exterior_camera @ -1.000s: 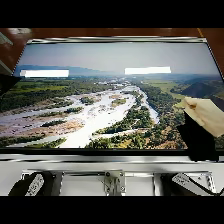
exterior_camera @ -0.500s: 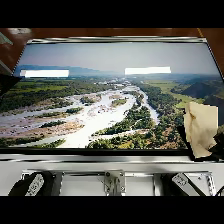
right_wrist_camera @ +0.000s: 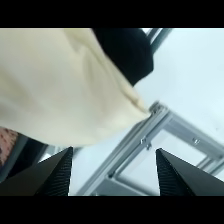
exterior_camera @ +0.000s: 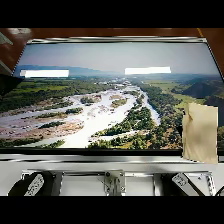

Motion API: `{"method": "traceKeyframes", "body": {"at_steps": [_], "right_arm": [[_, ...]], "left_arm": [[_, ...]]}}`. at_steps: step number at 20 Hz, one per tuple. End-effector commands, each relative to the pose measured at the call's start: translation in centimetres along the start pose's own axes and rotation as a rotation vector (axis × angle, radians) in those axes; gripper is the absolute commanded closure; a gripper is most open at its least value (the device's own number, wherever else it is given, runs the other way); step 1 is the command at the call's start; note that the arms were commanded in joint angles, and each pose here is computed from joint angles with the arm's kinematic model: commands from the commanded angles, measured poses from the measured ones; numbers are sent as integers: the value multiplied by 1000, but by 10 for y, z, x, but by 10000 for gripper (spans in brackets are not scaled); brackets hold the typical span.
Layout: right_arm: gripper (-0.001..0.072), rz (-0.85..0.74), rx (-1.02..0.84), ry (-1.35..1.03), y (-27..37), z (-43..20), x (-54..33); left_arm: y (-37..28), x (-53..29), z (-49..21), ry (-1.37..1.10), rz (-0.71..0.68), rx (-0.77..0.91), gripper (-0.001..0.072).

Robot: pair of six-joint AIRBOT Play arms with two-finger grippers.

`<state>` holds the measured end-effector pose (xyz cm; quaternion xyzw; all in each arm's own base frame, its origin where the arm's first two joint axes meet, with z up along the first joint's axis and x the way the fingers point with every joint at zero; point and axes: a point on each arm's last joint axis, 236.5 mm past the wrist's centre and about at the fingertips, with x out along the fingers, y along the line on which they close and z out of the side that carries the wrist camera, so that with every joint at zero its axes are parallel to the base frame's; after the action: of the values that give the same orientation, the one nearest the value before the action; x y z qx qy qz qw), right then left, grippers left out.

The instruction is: Fold the shirts.

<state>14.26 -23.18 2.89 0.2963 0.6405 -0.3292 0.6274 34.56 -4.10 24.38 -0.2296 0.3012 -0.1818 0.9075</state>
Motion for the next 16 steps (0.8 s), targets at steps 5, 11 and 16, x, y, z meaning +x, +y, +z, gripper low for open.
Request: {"method": "traceKeyframes", "body": {"at_steps": [5,11,16], "right_arm": [[92,466,-236,-678,166,107,-191],[27,243,-753,-197,281,1,-77],[28,228,-808,-141,296,-15,-64]], "left_arm": [[103,61,-91,580,526,245,667],[49,145,-141,831,370,361,180],[37,159,-140,793,275,275,180]]}}
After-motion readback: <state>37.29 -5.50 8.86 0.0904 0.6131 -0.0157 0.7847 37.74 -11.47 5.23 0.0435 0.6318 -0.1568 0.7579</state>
